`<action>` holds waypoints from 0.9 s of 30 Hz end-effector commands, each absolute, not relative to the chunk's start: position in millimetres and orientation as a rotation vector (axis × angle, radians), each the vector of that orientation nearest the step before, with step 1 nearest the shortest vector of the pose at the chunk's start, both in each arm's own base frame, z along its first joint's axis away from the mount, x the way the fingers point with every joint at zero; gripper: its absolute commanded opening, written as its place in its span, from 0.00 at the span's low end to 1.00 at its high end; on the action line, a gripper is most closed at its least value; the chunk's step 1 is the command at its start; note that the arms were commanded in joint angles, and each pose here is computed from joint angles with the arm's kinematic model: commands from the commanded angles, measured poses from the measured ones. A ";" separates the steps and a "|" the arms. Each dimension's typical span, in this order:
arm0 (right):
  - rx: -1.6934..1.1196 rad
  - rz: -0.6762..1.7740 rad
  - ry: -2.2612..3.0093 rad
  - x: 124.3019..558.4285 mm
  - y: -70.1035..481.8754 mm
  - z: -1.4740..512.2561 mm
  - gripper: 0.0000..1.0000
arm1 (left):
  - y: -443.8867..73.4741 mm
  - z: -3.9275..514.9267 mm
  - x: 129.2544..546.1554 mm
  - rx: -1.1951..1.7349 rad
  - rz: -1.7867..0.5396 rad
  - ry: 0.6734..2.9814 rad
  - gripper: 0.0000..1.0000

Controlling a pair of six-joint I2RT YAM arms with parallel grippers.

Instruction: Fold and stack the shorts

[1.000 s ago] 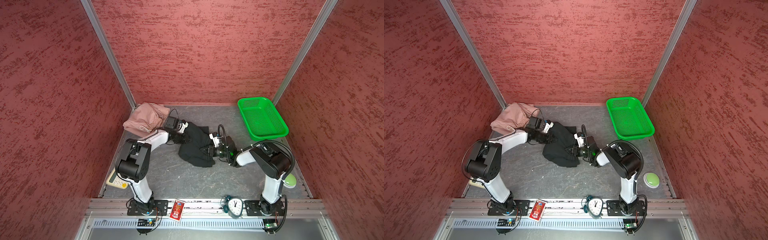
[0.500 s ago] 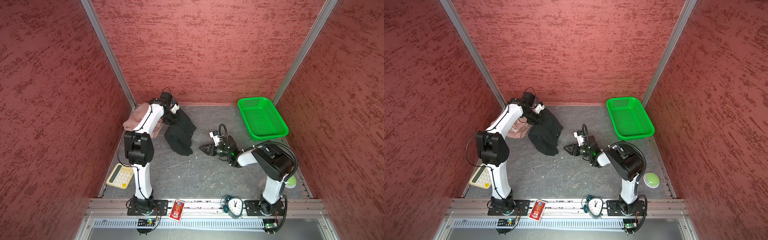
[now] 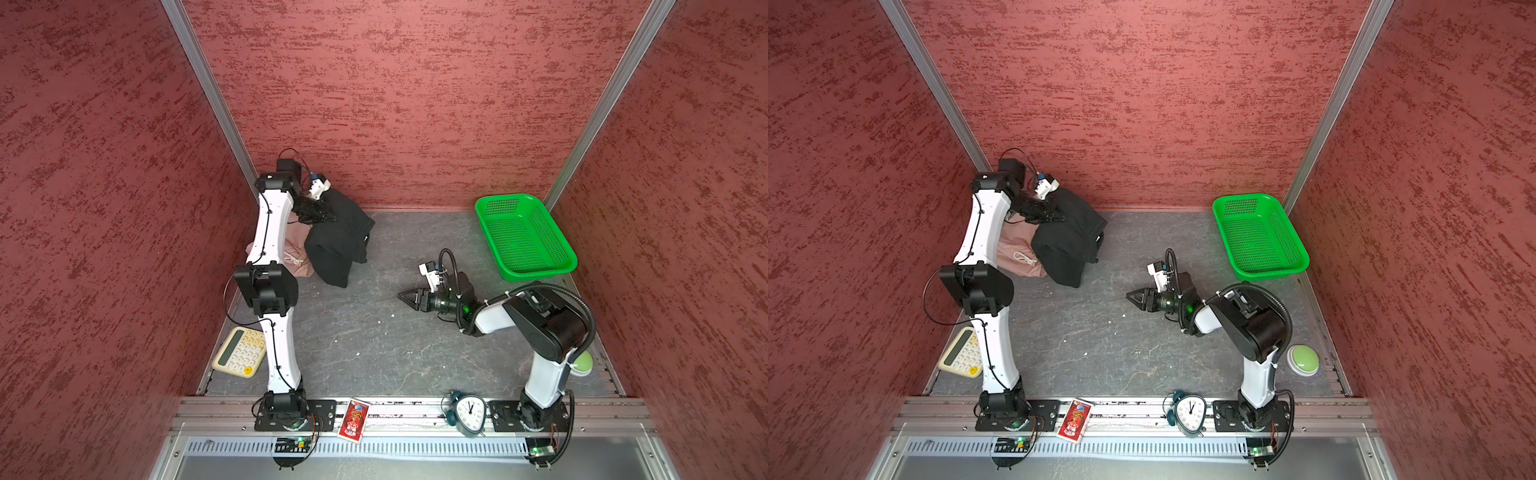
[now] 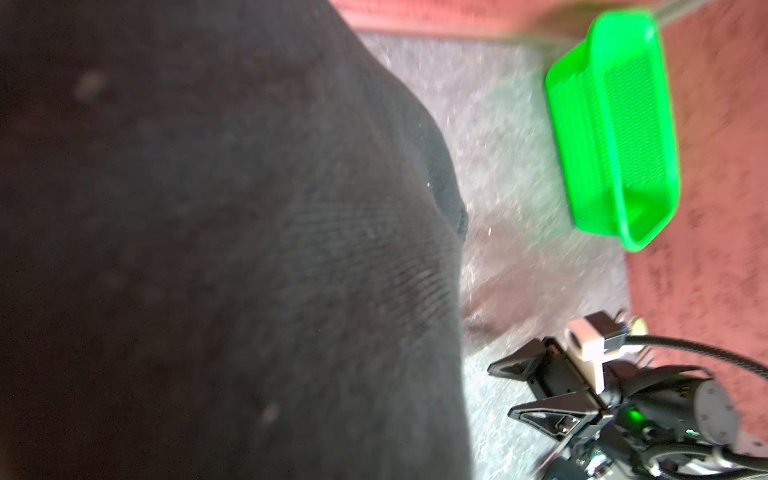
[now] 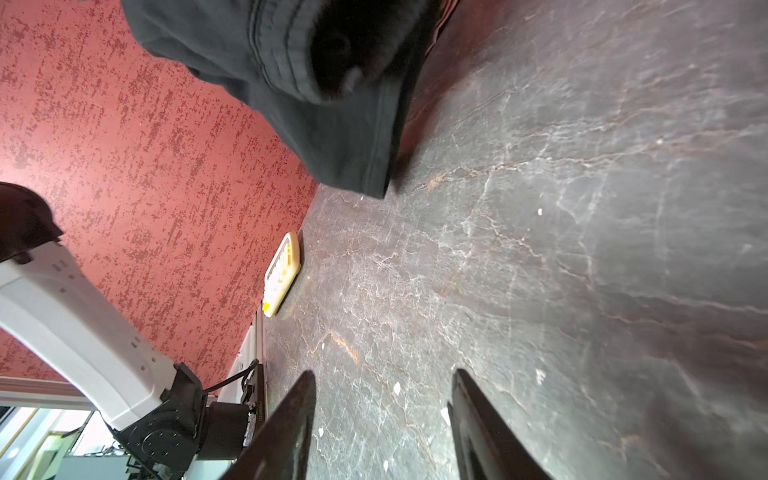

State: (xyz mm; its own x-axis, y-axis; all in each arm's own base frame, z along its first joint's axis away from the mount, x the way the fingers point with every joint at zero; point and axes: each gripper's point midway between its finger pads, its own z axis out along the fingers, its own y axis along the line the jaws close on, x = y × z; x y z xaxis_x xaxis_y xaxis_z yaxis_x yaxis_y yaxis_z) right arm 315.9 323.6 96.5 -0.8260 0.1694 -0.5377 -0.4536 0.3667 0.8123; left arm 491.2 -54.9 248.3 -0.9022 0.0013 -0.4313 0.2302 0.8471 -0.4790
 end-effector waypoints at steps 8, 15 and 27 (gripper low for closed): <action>-0.228 1.567 2.005 321.6 333.2 113.4 0.54 | -6.1 294.8 503.4 0.147 -0.885 2.366 0.00; -0.223 1.573 2.012 320.3 338.5 112.8 0.54 | 63.1 263.0 526.3 -0.056 -0.960 2.321 0.00; -0.257 1.603 2.006 315.2 357.9 118.1 0.54 | 144.2 154.6 545.3 -0.217 -0.409 2.592 0.99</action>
